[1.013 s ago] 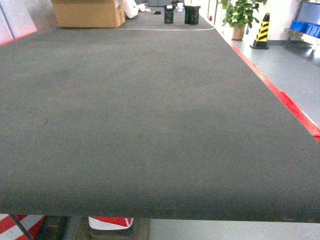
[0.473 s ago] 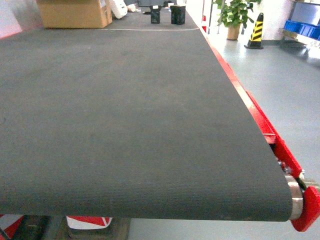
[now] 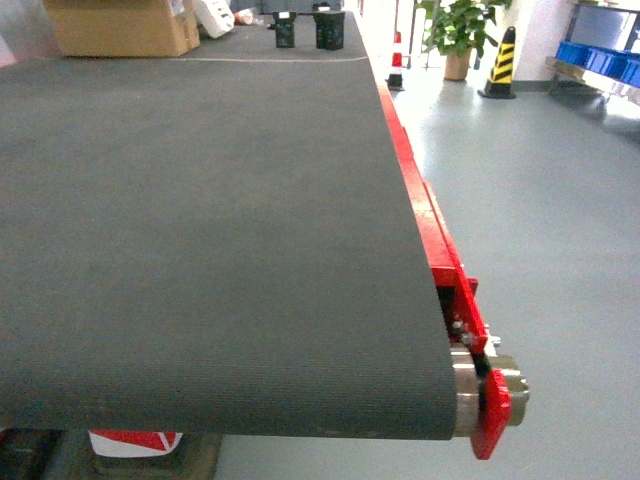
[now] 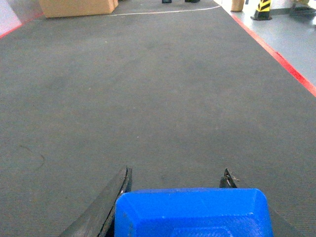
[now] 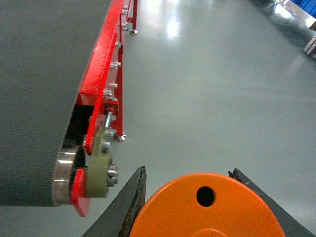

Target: Sort blue parts and orange caps into right shelf containers

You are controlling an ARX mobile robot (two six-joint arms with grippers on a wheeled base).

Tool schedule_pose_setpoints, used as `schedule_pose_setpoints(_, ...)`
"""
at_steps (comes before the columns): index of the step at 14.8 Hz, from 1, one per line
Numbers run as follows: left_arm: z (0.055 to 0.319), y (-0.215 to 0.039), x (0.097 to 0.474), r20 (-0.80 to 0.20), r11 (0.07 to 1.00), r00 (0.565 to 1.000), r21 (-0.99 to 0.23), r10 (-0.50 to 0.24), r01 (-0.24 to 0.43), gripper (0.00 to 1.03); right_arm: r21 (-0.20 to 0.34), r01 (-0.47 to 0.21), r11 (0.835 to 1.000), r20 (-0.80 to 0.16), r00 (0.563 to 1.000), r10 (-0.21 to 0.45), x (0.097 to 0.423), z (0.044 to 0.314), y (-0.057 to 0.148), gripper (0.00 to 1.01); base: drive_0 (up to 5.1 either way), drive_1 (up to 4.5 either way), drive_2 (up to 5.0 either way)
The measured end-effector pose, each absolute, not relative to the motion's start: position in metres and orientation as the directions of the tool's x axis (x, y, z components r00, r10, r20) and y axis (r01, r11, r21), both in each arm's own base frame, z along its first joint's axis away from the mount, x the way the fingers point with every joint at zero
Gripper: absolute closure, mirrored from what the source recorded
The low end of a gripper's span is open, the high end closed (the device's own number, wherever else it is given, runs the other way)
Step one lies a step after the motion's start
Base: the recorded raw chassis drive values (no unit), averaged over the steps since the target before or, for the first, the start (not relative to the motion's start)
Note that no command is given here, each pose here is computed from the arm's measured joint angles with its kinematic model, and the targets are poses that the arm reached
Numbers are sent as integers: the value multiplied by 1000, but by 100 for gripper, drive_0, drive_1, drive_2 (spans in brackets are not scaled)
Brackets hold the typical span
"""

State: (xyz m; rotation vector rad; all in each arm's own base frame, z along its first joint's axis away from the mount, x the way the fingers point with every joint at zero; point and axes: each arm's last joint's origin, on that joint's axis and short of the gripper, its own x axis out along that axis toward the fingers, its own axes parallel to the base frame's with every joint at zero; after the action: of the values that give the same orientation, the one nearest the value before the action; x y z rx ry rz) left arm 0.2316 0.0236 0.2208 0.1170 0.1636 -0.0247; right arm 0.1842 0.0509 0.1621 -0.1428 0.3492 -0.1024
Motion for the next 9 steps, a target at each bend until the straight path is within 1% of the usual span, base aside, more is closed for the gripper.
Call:
schedule_pose_setpoints(3,221,24,232,-163,993,987,115,-15,34,58,-156,75,985,-332,935,-124,184,162,51,59,470,-373,-106)
schedule_pose_setpoints(9,221,24,232,-165,993,986,114,-15,34,58,-157,75,985,-333,935,-124,184,162,51,59,490,-255,-255)
